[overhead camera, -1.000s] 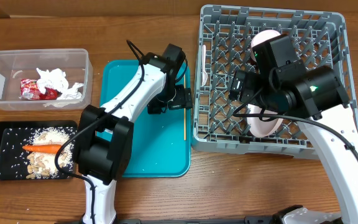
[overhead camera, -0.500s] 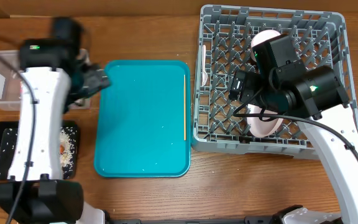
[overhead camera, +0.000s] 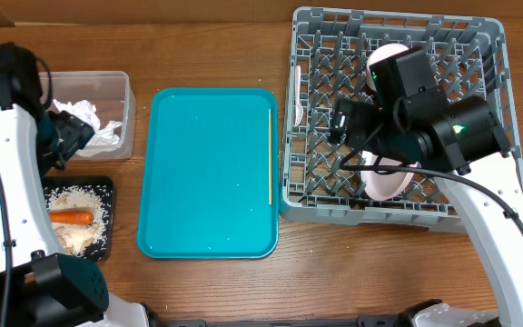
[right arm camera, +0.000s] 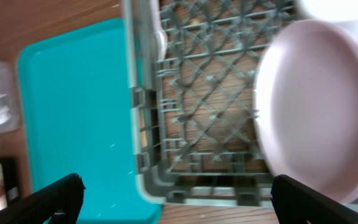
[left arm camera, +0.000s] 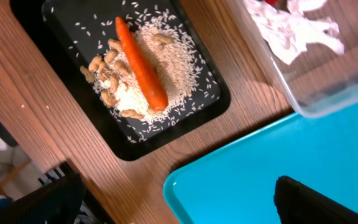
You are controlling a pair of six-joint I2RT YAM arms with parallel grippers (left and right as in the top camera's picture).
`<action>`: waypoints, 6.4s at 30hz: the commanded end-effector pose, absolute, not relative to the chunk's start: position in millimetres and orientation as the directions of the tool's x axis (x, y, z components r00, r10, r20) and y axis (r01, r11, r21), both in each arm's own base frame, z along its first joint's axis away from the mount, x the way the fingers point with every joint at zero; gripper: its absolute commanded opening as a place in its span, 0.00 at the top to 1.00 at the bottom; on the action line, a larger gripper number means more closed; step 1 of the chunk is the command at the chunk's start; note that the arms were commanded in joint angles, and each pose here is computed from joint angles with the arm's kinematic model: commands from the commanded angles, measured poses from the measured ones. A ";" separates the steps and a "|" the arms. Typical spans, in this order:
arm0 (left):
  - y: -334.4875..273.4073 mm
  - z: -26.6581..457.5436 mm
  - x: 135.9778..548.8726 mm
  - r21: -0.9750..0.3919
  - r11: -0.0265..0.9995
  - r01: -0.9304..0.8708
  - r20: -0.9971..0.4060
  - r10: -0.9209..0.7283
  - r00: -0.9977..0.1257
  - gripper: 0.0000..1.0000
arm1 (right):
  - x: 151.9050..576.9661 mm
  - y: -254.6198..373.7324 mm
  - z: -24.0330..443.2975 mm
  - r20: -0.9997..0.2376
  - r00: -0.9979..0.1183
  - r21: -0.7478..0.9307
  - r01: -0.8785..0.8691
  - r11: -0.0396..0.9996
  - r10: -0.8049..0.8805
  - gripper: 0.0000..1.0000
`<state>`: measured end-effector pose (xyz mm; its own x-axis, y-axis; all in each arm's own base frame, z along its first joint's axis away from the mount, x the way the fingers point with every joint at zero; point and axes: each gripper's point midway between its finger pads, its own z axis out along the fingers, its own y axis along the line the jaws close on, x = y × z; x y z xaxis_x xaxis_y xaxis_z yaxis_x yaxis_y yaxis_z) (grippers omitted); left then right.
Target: Sort waste into correct bins and load items into the dishwasher rack
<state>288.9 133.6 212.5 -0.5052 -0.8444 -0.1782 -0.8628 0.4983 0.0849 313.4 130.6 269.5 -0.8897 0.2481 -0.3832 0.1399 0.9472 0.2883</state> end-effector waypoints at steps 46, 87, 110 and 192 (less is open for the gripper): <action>133.8 211.0 292.7 0.060 0.465 -0.883 -0.171 -0.867 -0.468 0.00 | 308.3 154.3 355.2 -0.563 -0.809 0.102 0.137 0.985 0.170 0.00; -183.0 52.5 366.4 0.023 0.987 -0.156 0.034 -0.157 -0.987 0.00 | 309.9 -112.3 328.0 -0.473 -0.672 0.001 0.647 0.763 0.570 0.00; -204.6 -12.6 388.3 -0.036 0.999 -0.003 0.040 -0.001 -0.999 0.00 | 309.9 -112.3 328.0 -0.473 -0.672 0.001 0.647 0.763 0.570 0.00; 118.6 248.1 293.9 -0.059 0.610 -0.790 -0.113 -0.790 -0.602 0.00 | 313.5 282.7 218.2 -0.298 -0.950 0.055 -0.109 0.992 -0.088 0.00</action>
